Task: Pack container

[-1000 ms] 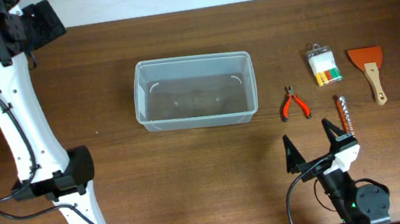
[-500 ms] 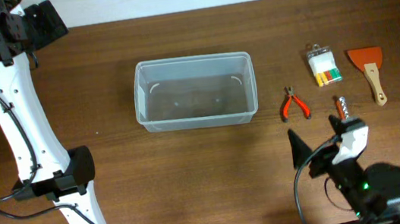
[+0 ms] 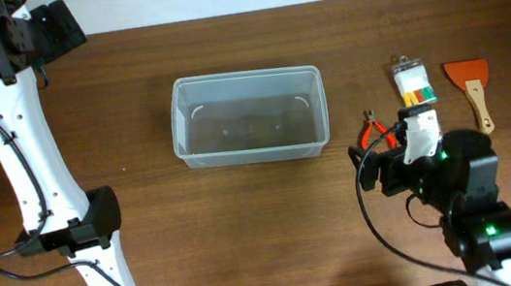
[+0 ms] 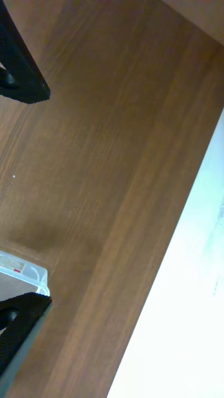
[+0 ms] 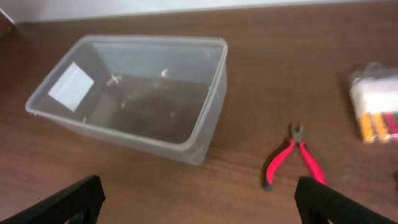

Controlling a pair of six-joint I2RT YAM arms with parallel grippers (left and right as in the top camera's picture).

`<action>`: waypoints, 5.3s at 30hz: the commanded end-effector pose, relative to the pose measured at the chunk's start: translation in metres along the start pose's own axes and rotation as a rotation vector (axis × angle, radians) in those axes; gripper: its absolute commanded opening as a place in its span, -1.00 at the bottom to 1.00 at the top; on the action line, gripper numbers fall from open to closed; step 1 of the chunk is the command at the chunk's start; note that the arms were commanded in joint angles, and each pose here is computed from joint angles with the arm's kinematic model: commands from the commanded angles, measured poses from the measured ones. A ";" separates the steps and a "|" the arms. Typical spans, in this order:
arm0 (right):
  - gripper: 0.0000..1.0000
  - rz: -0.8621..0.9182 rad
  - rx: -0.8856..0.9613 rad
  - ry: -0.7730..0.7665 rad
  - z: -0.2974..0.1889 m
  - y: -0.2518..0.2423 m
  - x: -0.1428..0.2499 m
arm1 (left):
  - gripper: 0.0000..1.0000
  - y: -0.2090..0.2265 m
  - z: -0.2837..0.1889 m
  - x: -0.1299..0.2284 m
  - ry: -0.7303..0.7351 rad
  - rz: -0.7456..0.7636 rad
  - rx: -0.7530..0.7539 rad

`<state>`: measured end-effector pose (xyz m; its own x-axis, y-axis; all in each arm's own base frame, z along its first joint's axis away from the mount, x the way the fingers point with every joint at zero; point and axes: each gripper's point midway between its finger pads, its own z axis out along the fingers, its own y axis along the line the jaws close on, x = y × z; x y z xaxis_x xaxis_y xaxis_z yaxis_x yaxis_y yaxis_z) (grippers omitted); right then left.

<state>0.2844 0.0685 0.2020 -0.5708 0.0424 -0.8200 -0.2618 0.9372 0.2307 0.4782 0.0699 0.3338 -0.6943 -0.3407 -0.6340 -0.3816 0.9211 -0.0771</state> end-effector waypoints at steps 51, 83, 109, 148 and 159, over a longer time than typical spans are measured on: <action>0.97 -0.017 0.397 0.609 0.067 -0.029 -0.030 | 0.99 -0.004 -0.019 -0.004 -0.034 0.009 0.044; 0.97 0.095 0.300 0.640 0.152 -0.011 -0.034 | 0.98 -0.010 -0.019 -0.003 -0.025 0.012 0.074; 0.37 0.088 0.300 0.648 0.185 -0.018 -0.020 | 0.99 -0.010 -0.019 -0.003 -0.025 0.012 0.074; -0.04 0.092 0.316 0.729 0.203 -0.027 0.010 | 0.98 -0.013 -0.020 -0.002 -0.021 0.013 0.090; -0.53 0.088 0.313 0.718 0.205 -0.026 0.008 | 0.99 -0.013 -0.020 -0.002 -0.021 0.013 0.089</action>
<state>0.4415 0.1118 0.0823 -0.9719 -0.0137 -0.2349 -0.0218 0.9992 0.0320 0.4796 0.0582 0.3340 -0.7043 -0.3434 -0.6212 -0.3407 0.9313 -0.1287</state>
